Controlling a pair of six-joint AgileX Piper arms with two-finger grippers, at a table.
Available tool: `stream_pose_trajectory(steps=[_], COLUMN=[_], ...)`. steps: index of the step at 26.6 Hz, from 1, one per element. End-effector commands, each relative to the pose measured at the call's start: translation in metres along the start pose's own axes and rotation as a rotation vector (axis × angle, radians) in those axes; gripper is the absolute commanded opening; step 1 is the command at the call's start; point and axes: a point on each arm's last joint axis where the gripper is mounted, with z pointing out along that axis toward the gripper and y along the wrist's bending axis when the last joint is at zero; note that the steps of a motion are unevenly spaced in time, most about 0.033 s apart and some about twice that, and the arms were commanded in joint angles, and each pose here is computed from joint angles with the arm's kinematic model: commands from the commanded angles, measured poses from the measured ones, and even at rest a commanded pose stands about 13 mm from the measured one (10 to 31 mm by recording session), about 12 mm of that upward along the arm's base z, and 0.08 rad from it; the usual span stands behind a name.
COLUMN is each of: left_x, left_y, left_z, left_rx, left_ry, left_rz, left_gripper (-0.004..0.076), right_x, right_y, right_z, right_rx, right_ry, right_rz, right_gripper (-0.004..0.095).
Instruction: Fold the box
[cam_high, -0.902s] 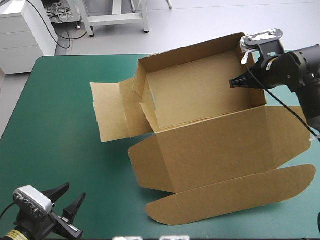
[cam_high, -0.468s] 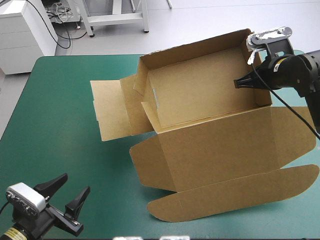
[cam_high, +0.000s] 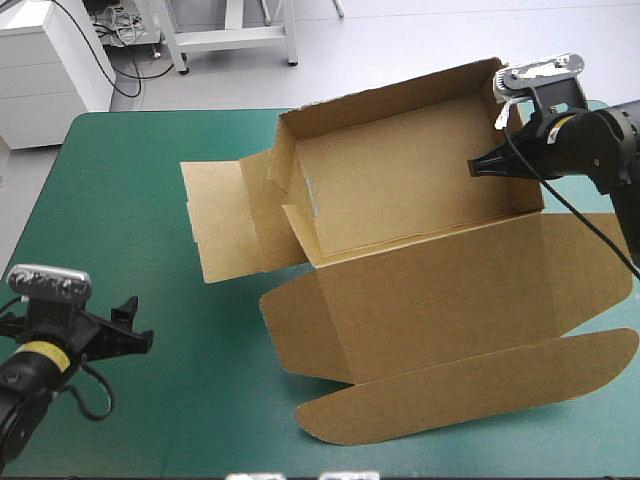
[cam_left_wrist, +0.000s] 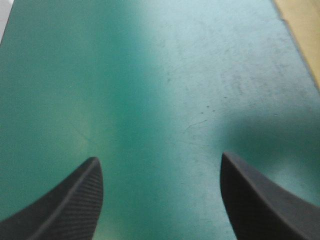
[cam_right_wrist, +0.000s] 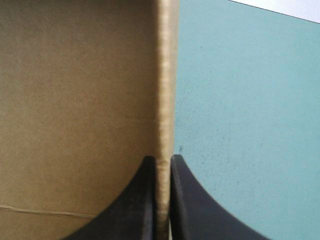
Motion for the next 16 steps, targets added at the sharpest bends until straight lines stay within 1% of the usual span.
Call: stream_pose_trajectory(steps=[1, 4, 7, 9, 11, 14, 16], left_x=[-0.036, -0.058, -0.08, -0.093, -0.099, -0.096, -0.091], left_y=[0.002, 0.0, 0.002, 0.013, 0.035, 0.06, 0.076], left_z=[0.016, 0.04, 0.061, 0.083, 0.104, 0.124, 0.139], left_rx=[-0.054, -0.072, -0.101, -0.133, -0.14, -0.104, -0.052], left_ry=[0.032, 0.127, 0.18, 0.246, 0.318, 0.346, 0.334], left_rz=[-0.011, 0.005, 0.011, 0.012, -0.016, -0.075, -0.156], left_gripper=[0.0474, 0.0474, 0.0474, 0.0474, 0.0474, 0.0474, 0.0474], right_x=[-0.007, -0.007, -0.007, -0.007, -0.007, -0.007, -0.007], right_y=[-0.004, -0.004, -0.004, -0.004, -0.004, -0.004, -0.004], right_z=[-0.024, -0.024, -0.024, -0.024, -0.024, -0.024, -0.024], right_rx=[0.011, 0.011, 0.011, 0.012, 0.012, 0.012, 0.01], right_ry=[-0.125, -0.125, -0.125, -0.125, -0.125, -0.125, -0.125], right_rz=[0.013, 0.006, 0.002, -0.001, -0.001, -0.001, 0.0], right_gripper=[-0.0022, -0.0022, -0.0022, -0.0022, -0.0022, -0.0022, -0.0022])
